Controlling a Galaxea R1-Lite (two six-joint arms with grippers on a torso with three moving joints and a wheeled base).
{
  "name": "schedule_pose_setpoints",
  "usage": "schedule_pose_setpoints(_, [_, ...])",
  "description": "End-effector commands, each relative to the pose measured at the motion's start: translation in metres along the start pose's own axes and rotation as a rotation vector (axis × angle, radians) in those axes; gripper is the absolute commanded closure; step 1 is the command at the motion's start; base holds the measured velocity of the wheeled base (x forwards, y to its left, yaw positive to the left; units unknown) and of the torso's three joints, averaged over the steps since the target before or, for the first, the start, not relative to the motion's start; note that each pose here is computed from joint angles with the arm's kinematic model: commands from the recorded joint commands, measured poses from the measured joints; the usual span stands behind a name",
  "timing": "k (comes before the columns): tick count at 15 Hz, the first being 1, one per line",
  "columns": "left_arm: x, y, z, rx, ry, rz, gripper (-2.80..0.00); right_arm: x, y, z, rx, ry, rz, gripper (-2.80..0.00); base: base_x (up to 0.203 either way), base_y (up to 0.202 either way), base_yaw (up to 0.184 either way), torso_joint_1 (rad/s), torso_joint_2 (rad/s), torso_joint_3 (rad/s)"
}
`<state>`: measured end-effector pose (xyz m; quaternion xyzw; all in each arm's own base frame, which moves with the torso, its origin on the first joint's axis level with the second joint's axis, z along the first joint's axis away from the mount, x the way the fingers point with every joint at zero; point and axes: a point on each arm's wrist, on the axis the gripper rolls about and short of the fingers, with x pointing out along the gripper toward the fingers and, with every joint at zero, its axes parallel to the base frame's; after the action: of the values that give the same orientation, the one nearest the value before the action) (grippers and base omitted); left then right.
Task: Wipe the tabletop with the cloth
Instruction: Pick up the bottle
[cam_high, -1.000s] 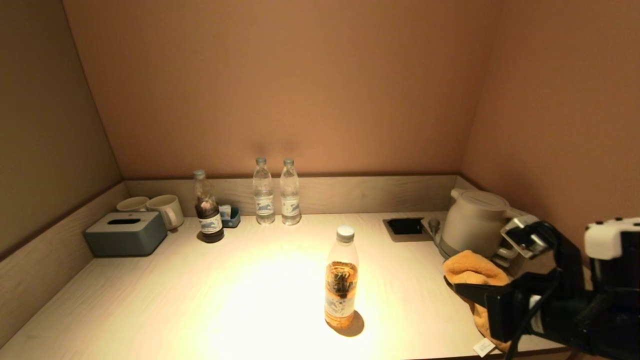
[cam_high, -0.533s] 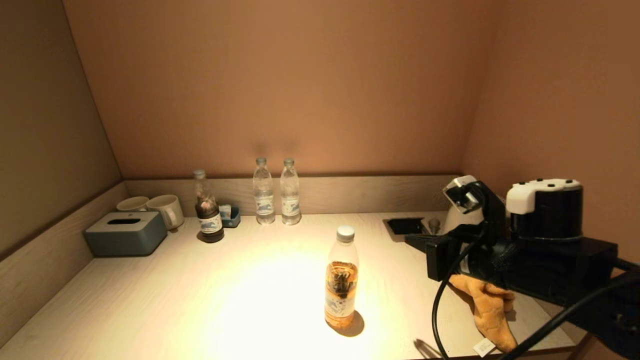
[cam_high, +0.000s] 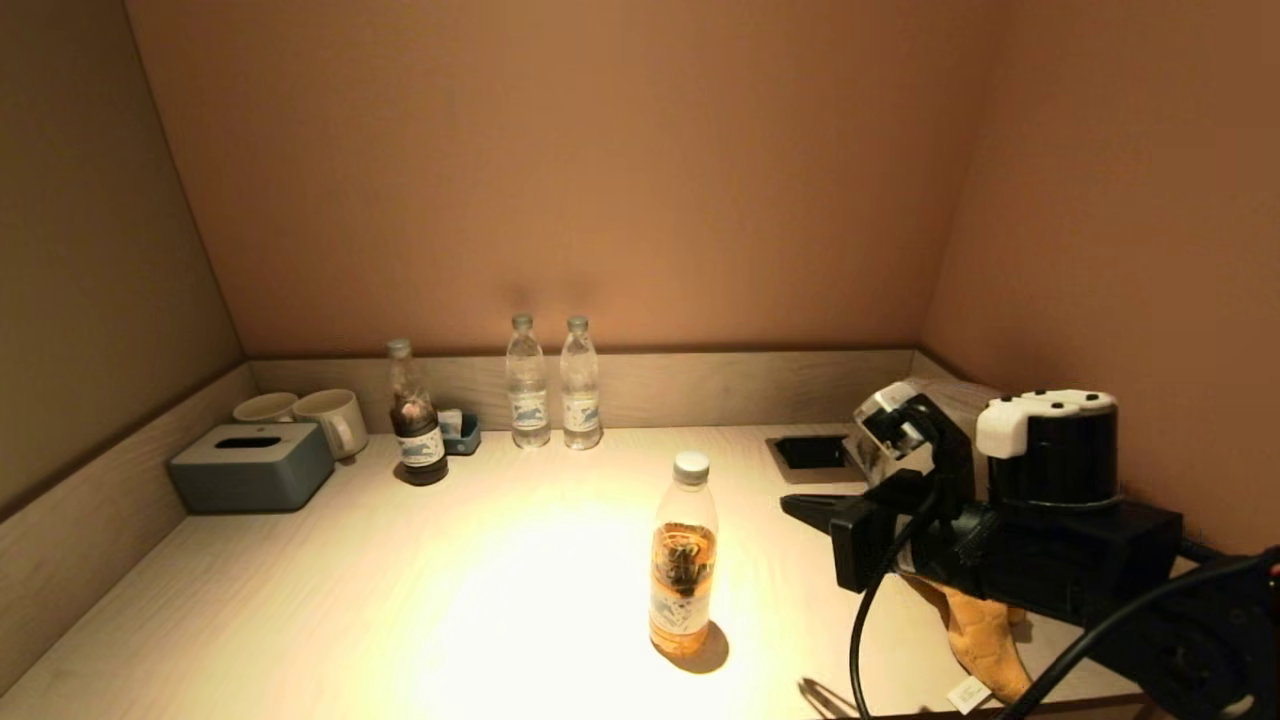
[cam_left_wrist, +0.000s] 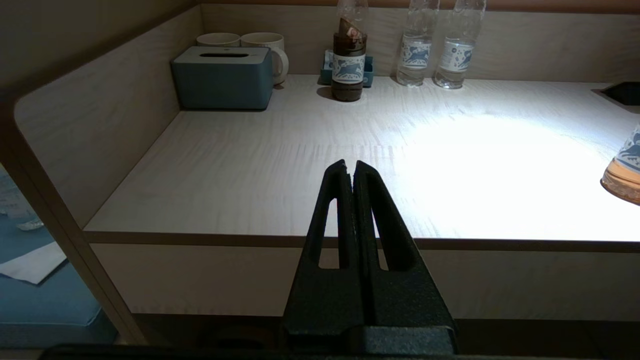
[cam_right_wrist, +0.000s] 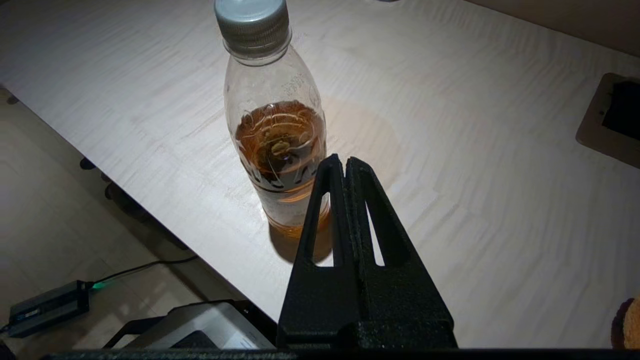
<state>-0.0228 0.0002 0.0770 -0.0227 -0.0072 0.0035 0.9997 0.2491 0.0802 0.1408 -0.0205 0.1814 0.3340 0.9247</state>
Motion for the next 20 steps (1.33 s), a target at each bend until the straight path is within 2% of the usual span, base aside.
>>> schedule_pose_setpoints(1, [0.000,0.000,0.000,-0.001,-0.001,0.000,0.00,0.001,0.009,-0.007,-0.006,0.022,0.034,0.00,0.000,0.000,0.000,0.000,0.00,0.000])
schedule_pose_setpoints(5, [0.000,0.000,0.000,-0.001,-0.001,0.000,0.00,0.006,0.022,-0.009,-0.029,0.038,0.084,0.00,0.000,0.000,0.000,0.000,0.00,0.000])
schedule_pose_setpoints(6, [0.000,0.000,0.000,-0.001,0.000,0.000,0.00,0.008,0.023,-0.010,-0.031,0.042,0.089,-2.80,0.000,0.000,0.000,0.000,0.00,0.000])
schedule_pose_setpoints(11, [0.000,0.000,0.000,-0.001,0.000,0.000,0.00,0.019,0.029,-0.014,-0.034,0.071,0.121,-2.80,0.000,0.000,0.000,0.000,0.00,0.000])
schedule_pose_setpoints(20, [0.000,0.000,0.000,-0.001,0.000,0.000,0.00,0.071,0.014,-0.008,-0.034,0.082,0.113,-2.80,0.000,0.000,0.000,0.000,0.00,0.000])
